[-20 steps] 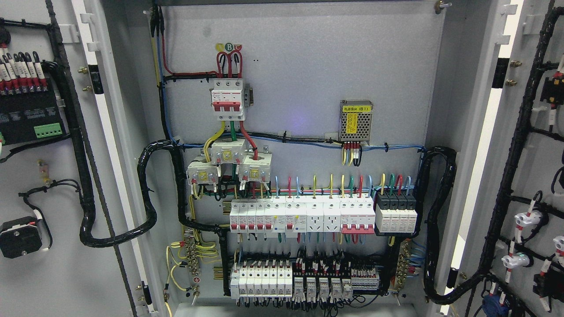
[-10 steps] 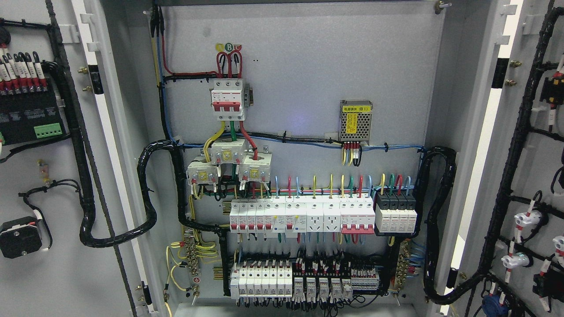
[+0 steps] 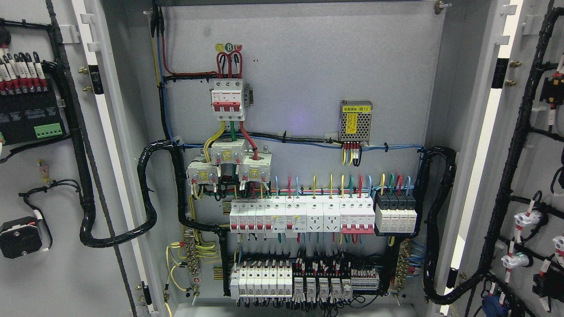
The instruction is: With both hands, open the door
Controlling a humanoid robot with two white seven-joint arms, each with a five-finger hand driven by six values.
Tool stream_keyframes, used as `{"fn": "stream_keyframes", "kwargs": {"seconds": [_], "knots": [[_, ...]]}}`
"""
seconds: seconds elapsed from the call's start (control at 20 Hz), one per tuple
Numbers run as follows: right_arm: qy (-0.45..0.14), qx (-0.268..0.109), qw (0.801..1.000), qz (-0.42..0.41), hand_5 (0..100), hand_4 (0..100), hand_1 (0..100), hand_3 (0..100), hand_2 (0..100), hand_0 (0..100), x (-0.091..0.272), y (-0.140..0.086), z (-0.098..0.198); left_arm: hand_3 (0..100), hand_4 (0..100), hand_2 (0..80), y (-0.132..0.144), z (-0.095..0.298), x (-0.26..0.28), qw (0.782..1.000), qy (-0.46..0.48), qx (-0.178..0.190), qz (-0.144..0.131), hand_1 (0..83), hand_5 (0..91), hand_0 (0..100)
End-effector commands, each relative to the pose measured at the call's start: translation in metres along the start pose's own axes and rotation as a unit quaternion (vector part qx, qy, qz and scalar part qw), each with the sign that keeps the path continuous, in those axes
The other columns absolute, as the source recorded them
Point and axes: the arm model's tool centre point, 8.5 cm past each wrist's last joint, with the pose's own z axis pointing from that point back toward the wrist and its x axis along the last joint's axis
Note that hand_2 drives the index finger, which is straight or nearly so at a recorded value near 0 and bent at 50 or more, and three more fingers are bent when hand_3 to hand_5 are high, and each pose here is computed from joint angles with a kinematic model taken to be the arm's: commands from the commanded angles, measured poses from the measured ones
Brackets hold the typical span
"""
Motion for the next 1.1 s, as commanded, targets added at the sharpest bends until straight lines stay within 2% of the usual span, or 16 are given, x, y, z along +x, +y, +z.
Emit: {"fn": "stream_keyframes", "kwargs": {"seconds": [0.0,0.35,0.55,0.65,0.8,1.05], "knots": [[0.183,-0.086,0.978,-0.044,0,0,0,0,0,0,-0.102,0.003,0.032,0,4,0.0,-0.049,0.011,-0.064,0.992,0.121,-0.01,0.039,0.0,0.0,0],[0.305,-0.113,0.941,-0.094,0,0,0,0,0,0,-0.126,0.005,0.026,0,4,0.0,-0.08,-0.012,-0.056,0.985,0.158,-0.016,0.066,0.0,0.0,0],[0.356,-0.161,0.915,-0.101,0,0,0,0,0,0,-0.134,-0.003,0.035,0,4,0.0,-0.091,-0.014,-0.06,0.975,0.207,-0.02,0.078,0.0,0.0,0],[0.382,-0.163,0.906,-0.087,0,0,0,0,0,0,-0.136,-0.004,0.035,0,4,0.0,-0.093,-0.013,-0.063,0.969,0.23,-0.021,0.084,0.0,0.0,0],[0.424,-0.14,0.894,-0.038,0,0,0,0,0,0,-0.14,-0.003,0.04,0,4,0.0,-0.092,-0.013,-0.065,0.96,0.26,-0.014,0.101,0.0,0.0,0],[0.462,-0.167,0.871,0.002,0,0,0,0,0,0,-0.14,-0.011,0.036,0,4,0.0,-0.095,0.004,-0.083,0.943,0.313,-0.009,0.114,0.0,0.0,0]]}}
